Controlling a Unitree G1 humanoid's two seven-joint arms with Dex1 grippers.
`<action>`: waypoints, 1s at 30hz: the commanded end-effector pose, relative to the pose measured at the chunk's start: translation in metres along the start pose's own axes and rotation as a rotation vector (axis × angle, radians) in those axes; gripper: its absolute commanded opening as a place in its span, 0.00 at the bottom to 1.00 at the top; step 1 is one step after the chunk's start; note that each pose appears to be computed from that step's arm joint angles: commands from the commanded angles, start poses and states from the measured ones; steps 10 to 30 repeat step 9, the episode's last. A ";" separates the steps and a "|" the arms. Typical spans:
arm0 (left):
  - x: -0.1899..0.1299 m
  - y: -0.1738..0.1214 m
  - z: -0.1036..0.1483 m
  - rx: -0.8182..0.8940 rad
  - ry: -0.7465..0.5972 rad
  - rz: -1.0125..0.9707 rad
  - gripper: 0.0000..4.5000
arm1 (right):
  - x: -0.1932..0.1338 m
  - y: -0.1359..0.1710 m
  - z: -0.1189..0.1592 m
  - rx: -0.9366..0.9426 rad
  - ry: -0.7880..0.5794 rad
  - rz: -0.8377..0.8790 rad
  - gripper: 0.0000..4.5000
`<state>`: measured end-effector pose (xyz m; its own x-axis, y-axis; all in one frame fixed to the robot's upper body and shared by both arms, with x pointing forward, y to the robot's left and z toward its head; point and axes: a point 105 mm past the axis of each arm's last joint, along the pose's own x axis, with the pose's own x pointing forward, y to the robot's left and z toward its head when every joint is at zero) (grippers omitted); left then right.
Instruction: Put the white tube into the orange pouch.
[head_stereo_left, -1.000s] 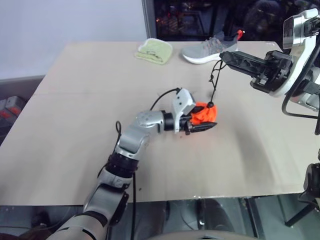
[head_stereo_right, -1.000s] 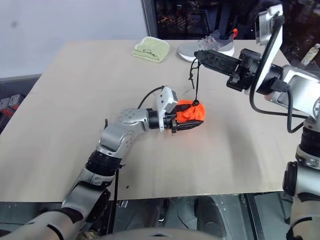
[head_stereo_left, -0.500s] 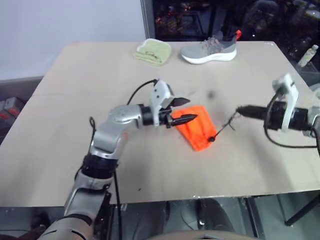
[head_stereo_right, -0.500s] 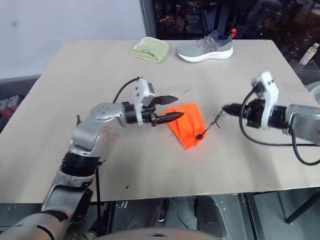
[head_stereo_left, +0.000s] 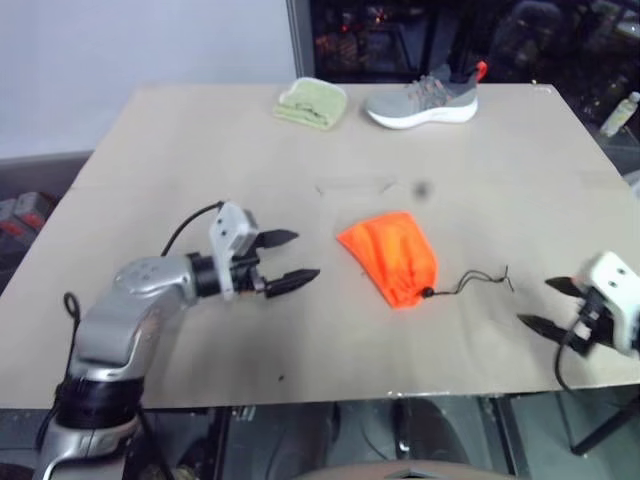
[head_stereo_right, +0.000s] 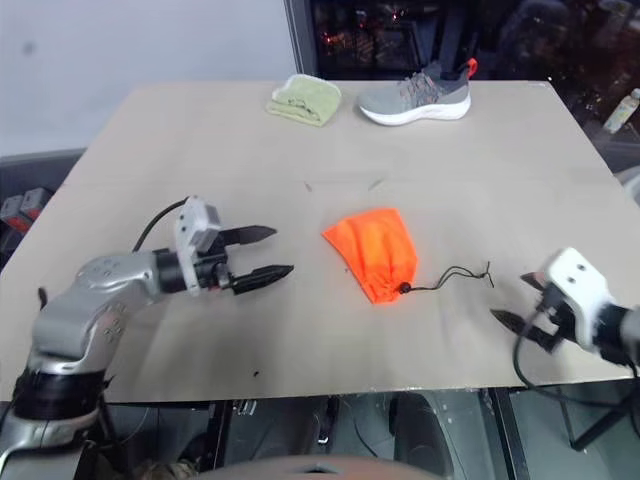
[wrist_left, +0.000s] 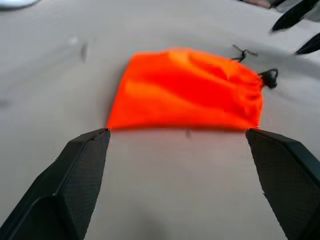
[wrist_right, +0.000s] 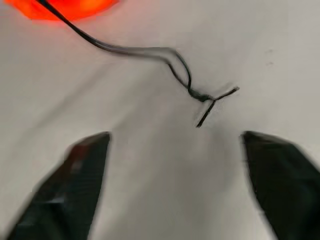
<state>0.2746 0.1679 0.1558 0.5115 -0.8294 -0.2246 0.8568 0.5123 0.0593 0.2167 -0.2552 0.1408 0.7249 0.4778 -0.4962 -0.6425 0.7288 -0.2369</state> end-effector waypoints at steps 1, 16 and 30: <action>-0.025 -0.005 0.008 0.028 -0.006 0.026 1.00 | -0.026 0.009 0.025 -0.062 -0.107 -0.008 0.99; -0.048 0.000 0.002 -0.005 0.023 0.080 1.00 | -0.036 0.017 0.029 -0.060 -0.151 0.002 0.99; -0.048 0.000 0.002 -0.005 0.023 0.080 1.00 | -0.036 0.017 0.029 -0.060 -0.151 0.002 0.99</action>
